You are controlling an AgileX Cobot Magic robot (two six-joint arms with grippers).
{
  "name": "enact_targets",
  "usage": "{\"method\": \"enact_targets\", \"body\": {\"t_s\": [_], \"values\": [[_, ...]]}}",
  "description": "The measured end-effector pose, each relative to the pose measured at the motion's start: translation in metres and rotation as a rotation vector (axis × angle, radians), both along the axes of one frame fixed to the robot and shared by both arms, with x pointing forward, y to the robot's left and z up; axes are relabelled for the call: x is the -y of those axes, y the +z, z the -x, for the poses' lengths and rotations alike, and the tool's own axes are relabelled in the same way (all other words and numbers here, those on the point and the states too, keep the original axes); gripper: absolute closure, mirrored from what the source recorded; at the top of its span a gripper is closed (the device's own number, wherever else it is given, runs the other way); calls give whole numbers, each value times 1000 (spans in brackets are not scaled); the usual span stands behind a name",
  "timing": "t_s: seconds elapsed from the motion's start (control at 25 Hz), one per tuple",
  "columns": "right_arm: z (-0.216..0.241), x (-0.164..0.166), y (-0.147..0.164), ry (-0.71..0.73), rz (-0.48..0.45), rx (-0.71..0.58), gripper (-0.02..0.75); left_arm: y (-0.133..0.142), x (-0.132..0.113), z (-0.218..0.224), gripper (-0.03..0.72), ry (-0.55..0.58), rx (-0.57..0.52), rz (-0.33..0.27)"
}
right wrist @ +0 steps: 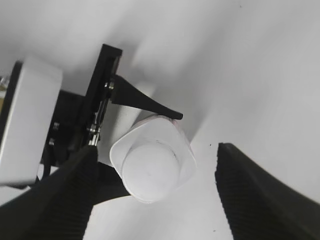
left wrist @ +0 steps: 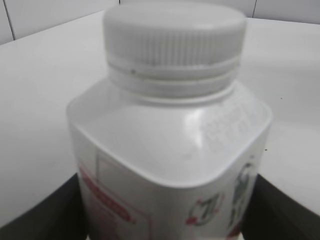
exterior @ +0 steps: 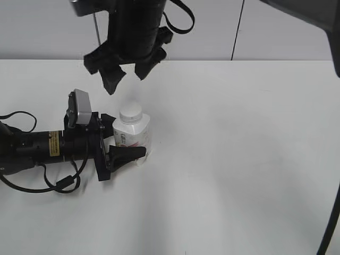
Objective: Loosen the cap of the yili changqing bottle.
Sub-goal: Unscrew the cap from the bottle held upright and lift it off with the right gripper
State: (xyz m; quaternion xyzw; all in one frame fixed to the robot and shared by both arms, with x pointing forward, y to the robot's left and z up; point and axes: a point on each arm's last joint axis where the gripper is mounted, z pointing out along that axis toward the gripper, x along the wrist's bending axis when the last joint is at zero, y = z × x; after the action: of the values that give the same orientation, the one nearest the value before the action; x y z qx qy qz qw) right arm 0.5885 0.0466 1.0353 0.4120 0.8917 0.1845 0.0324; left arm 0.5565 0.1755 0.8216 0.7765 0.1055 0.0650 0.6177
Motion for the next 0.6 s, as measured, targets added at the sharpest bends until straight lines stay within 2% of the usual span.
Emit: {"method": "enact_targets", "body": {"t_s": [0.08,0.2,0.6], "values": [[0,1,-1,-127,-18,-37,162,0,0,0,190,-1,0,0],[2,1,-8,-209,-29,-90,162,0,0,0,190,-1,0,0],[8,4,-33,-266,15,-181,162,0,0,0,191,-2,0,0]]}}
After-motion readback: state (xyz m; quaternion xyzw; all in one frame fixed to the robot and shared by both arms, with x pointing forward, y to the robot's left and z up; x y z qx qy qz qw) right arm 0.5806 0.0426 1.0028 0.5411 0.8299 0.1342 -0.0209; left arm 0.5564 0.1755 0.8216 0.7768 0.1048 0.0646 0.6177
